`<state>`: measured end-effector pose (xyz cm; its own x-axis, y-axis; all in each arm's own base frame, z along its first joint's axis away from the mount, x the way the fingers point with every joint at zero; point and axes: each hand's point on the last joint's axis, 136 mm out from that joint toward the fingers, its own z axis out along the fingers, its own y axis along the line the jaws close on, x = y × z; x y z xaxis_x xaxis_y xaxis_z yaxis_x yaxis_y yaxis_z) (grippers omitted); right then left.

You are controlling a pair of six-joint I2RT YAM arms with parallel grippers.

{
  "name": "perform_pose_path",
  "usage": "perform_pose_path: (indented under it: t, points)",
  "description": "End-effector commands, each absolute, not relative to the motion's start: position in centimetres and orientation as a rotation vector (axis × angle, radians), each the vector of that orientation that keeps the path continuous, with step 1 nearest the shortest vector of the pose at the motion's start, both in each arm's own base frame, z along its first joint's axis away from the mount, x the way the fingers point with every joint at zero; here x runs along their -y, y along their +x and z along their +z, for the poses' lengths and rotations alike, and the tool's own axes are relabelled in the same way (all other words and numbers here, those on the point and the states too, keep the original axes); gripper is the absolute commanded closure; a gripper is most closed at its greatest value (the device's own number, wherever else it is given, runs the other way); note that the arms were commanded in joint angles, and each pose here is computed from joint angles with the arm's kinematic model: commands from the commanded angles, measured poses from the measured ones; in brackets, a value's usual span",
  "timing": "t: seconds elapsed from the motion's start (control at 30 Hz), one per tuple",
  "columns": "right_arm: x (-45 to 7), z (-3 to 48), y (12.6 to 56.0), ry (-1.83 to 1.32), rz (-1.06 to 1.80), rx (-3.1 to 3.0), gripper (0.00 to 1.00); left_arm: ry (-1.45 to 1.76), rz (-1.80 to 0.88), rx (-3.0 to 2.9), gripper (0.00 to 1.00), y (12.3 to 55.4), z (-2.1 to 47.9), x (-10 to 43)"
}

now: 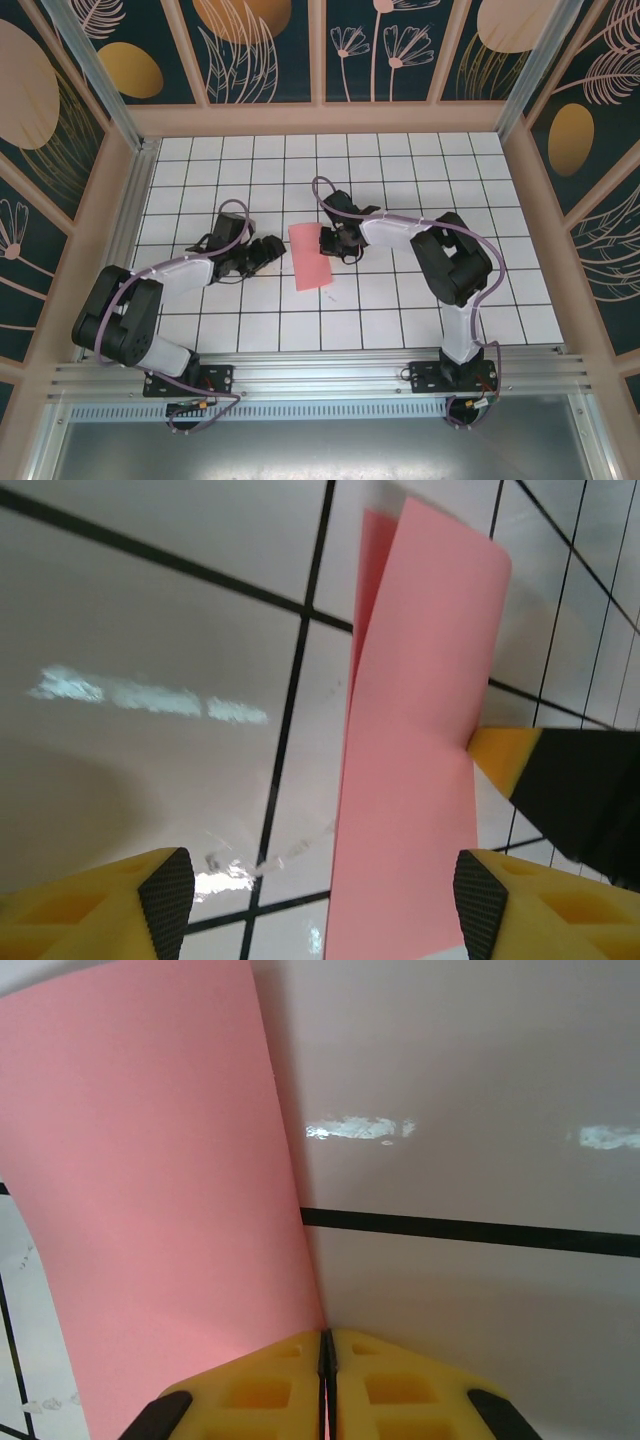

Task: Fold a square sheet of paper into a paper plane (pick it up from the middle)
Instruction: Rotate the square sheet of paper at the center of the table.

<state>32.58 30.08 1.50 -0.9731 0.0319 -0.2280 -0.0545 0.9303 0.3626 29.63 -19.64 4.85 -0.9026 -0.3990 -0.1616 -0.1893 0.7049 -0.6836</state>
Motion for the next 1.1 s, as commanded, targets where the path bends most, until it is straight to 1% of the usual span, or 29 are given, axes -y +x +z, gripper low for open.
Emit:
perform_pose_path:
  t: [0.0,0.1,0.2,0.27,0.3,0.37,0.43,0.5,0.63,0.77,1.07]
  points:
    - [-27.6,-2.6,29.9,0.096,0.416,-2.993,0.87,-0.424,-1.157,-2.607,0.28,28.0,5.8,22.1]
    - [-28.2,-2.2,29.8,0.098,0.502,-2.980,0.86,-0.437,-1.184,-2.622,0.29,27.1,5.1,22.7]
    - [-28.9,-0.3,30.3,0.043,0.605,-2.920,0.75,-0.463,-1.133,-2.627,0.29,27.4,4.6,22.1]
    - [-29.4,2.4,31.1,-0.013,0.669,-2.840,0.69,-0.468,-1.107,-2.620,0.30,27.7,4.8,21.9]
    - [-29.4,3.6,31.4,-0.036,0.681,-2.811,0.67,-0.468,-1.099,-2.617,0.30,27.8,4.9,21.9]
    - [-29.5,6.3,32.0,-0.091,0.694,-2.745,0.66,-0.476,-1.087,-2.605,0.30,28.0,5.1,21.7]
    - [-29.8,7.2,31.8,-0.126,0.709,-2.736,0.67,-0.491,-1.075,-2.594,0.30,28.2,5.2,21.5]
    - [-30.3,6.5,30.9,-0.167,0.736,-2.773,0.70,-0.503,-1.066,-2.588,0.30,28.2,5.2,21.3]
    - [-29.7,3.9,30.0,-0.158,0.633,-2.852,0.71,-0.524,-1.052,-2.581,0.30,28.1,5.1,21.0]
    - [-29.9,2.7,28.8,-0.167,0.596,-2.901,0.65,-0.529,-1.046,-2.583,0.31,28.0,5.0,20.9]
    - [-30.6,0.8,23.9,-0.198,0.499,-3.032,0.62,-0.538,-0.972,-2.597,0.30,28.1,4.7,20.1]
